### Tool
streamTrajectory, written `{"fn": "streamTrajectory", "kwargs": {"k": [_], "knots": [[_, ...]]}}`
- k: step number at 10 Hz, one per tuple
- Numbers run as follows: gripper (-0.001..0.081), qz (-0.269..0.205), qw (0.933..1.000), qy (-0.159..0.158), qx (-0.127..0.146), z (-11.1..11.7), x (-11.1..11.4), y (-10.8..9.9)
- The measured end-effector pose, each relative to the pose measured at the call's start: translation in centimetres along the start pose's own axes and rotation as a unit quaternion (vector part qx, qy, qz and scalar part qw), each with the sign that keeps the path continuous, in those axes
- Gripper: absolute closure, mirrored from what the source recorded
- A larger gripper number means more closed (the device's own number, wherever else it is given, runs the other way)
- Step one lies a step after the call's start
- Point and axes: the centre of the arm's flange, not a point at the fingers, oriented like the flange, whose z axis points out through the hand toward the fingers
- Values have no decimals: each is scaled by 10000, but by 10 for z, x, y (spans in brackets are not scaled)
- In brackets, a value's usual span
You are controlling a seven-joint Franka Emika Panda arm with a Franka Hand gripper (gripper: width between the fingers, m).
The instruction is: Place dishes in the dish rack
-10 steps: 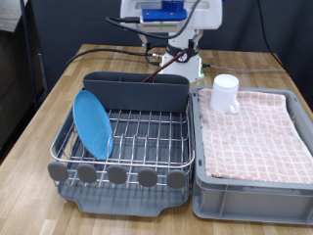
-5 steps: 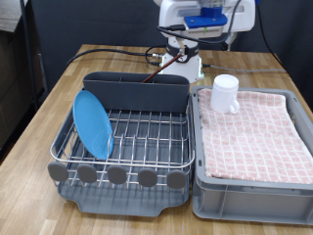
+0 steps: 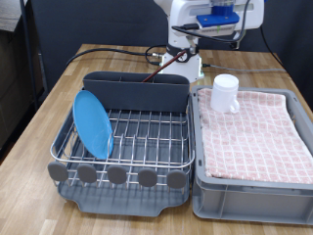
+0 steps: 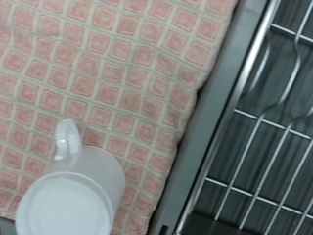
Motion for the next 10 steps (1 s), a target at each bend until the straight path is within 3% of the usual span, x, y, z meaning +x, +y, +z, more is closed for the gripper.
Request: {"fn": "streamTrajectory", "kwargs": {"k": [5, 10], "knots": [[4, 18, 10000, 3, 7, -2, -29, -47], [4, 106, 9999, 69, -53, -7, -51, -73]]}}
